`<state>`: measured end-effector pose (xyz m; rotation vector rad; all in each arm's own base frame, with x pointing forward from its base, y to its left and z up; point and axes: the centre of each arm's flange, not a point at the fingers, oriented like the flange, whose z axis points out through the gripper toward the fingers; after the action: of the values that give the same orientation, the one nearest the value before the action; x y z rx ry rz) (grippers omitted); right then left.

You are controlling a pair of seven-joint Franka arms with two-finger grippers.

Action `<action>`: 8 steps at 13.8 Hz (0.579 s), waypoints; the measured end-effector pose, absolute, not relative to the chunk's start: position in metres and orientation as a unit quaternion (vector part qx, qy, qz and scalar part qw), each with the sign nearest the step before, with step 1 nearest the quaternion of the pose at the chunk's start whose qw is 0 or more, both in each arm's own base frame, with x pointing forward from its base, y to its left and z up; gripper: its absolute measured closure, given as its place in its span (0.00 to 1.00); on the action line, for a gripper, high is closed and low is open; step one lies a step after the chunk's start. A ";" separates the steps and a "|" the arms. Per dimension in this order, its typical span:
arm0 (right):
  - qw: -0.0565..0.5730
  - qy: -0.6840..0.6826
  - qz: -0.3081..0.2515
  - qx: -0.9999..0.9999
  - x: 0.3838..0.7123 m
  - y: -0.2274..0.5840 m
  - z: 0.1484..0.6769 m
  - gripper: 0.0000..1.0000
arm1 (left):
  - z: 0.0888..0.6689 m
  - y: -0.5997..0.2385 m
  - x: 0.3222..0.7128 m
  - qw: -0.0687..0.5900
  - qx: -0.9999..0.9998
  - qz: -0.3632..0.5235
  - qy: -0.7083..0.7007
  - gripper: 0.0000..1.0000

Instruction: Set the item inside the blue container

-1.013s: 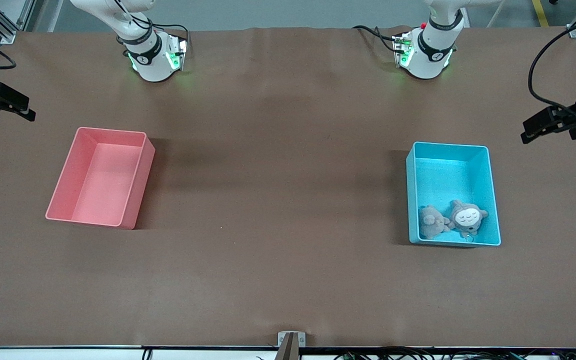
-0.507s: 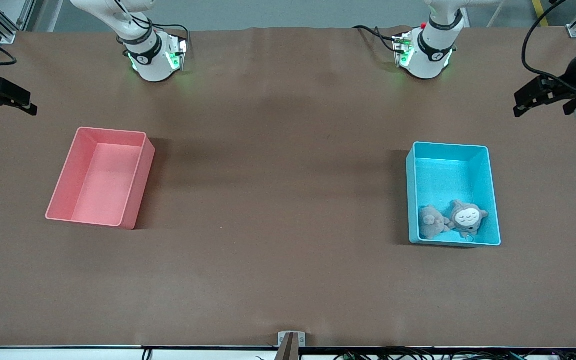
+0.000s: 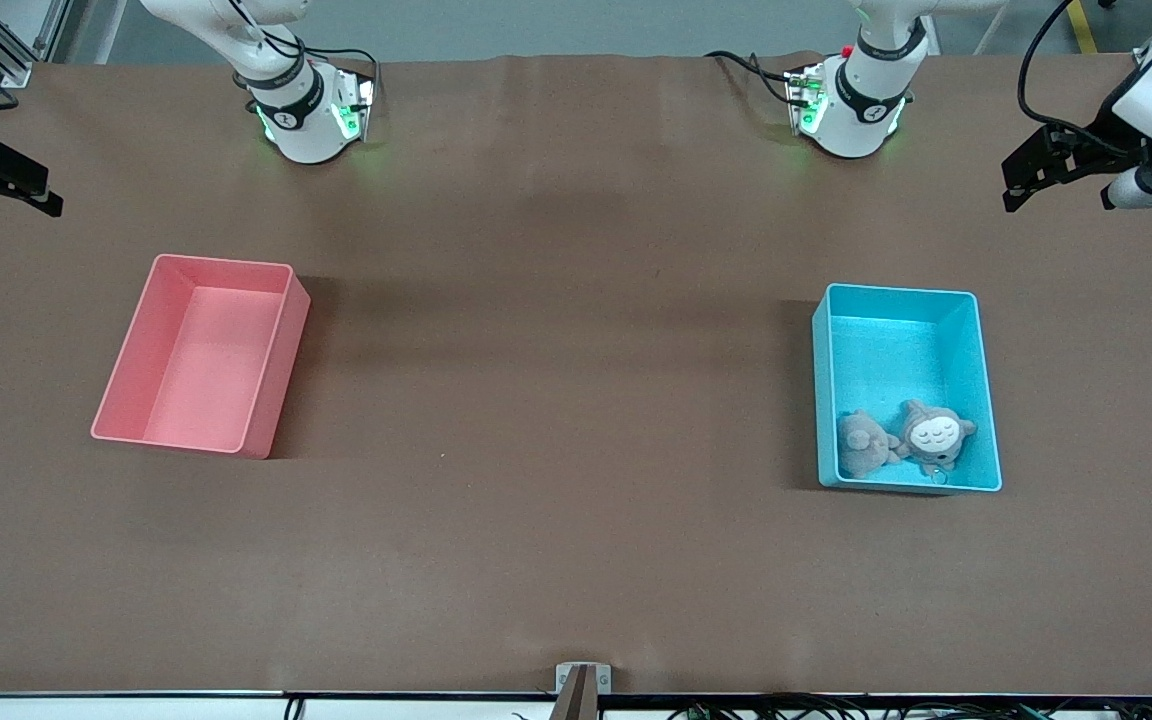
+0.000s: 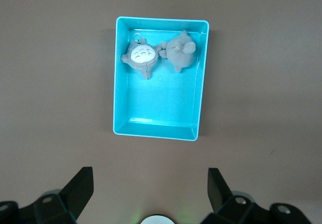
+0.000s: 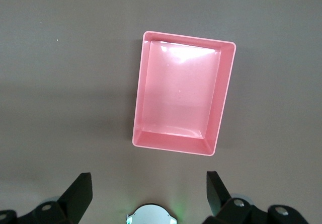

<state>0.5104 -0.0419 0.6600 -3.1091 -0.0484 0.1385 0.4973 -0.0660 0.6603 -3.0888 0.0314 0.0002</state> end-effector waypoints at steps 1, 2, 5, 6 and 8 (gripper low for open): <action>0.014 -0.016 0.044 -0.999 0.511 -0.042 0.660 0.00 | 0.660 -0.066 0.497 0.026 -1.000 0.000 0.010 0.00; 0.014 -0.015 0.043 -0.999 0.511 -0.042 0.660 0.00 | 0.659 -0.066 0.498 0.026 -1.000 -0.001 0.010 0.00; 0.014 -0.015 0.042 -0.999 0.511 -0.042 0.661 0.00 | 0.660 -0.062 0.500 0.022 -1.000 -0.005 0.006 0.00; 0.015 -0.015 0.042 -0.999 0.511 -0.042 0.661 0.00 | 0.660 -0.059 0.501 0.022 -1.000 -0.005 0.004 0.00; 0.018 -0.016 0.042 -0.999 0.511 -0.041 0.661 0.00 | 0.659 -0.056 0.502 0.021 -1.000 -0.005 0.001 0.00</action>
<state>0.5109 -0.0411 0.6606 -3.1021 -0.0495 0.1306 0.5024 -0.0562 0.6590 -3.0999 0.0017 -0.0156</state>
